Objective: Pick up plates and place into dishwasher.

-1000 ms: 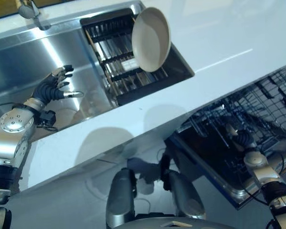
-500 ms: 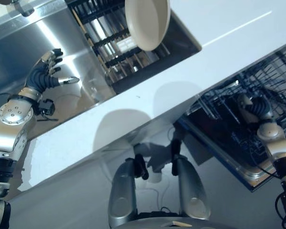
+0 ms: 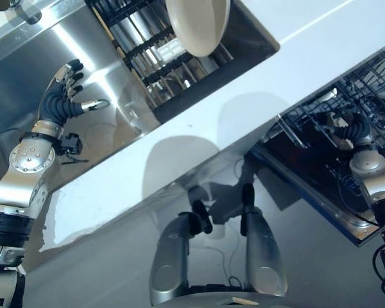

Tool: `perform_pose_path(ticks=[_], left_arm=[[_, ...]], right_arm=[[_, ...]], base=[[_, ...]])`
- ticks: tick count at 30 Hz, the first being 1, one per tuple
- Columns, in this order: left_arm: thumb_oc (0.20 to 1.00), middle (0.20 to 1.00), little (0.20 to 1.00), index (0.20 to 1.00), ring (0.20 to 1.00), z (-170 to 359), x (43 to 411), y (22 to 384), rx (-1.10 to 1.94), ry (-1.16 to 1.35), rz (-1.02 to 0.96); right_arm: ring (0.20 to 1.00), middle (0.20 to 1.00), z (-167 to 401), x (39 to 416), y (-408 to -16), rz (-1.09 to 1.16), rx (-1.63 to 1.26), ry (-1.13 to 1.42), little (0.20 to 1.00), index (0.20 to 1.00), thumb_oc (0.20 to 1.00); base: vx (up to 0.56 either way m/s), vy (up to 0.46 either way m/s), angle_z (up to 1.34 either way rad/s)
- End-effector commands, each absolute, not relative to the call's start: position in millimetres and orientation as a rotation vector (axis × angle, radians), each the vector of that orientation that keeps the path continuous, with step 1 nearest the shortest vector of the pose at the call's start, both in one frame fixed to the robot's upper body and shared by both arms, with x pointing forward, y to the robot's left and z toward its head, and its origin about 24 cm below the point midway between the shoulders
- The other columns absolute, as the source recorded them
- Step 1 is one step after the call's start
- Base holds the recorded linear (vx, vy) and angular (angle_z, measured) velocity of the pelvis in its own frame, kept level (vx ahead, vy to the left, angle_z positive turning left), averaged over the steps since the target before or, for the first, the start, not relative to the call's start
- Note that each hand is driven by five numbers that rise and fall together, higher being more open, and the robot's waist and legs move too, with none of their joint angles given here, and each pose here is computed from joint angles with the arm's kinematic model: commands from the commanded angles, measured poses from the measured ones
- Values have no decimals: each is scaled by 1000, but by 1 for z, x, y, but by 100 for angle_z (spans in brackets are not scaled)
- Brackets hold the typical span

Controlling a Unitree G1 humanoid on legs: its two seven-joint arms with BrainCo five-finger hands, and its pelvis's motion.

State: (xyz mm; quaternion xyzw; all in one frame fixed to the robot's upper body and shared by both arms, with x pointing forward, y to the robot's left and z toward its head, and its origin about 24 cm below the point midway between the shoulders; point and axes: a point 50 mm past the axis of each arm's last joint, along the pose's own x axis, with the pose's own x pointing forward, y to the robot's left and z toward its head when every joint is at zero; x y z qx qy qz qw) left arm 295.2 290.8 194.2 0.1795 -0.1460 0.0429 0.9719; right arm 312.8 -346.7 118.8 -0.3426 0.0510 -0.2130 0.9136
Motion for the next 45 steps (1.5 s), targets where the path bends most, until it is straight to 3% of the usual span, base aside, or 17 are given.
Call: perform_pose_path(ticks=[1,19,32,40,45], left_arm=[[1000,1000,1000,1000,1000,174,294,279,212,-344,86],[1000,1000,1000,1000,1000,98,245,290,161,-154,90],[1000,1000,1000,1000,1000,62,214,297,111,-27,106],[1000,1000,1000,1000,1000,64,217,293,103,-63,139],[1000,1000,1000,1000,1000,70,223,283,153,-127,134]], right_arm=[[1000,1000,117,286,-387,-624,-750,194,1000,1000,1000],[1000,1000,111,221,-384,-762,-872,72,1000,1000,1000],[1000,1000,96,182,-387,-758,-924,146,1000,1000,1000],[1000,1000,146,192,-359,-785,-825,-279,1000,1000,1000],[1000,1000,174,201,-326,-644,-718,-536,1000,1000,1000]], base=[[0,0,0],[88,56,-8],[95,88,-7],[20,111,5],[-9,146,12]])
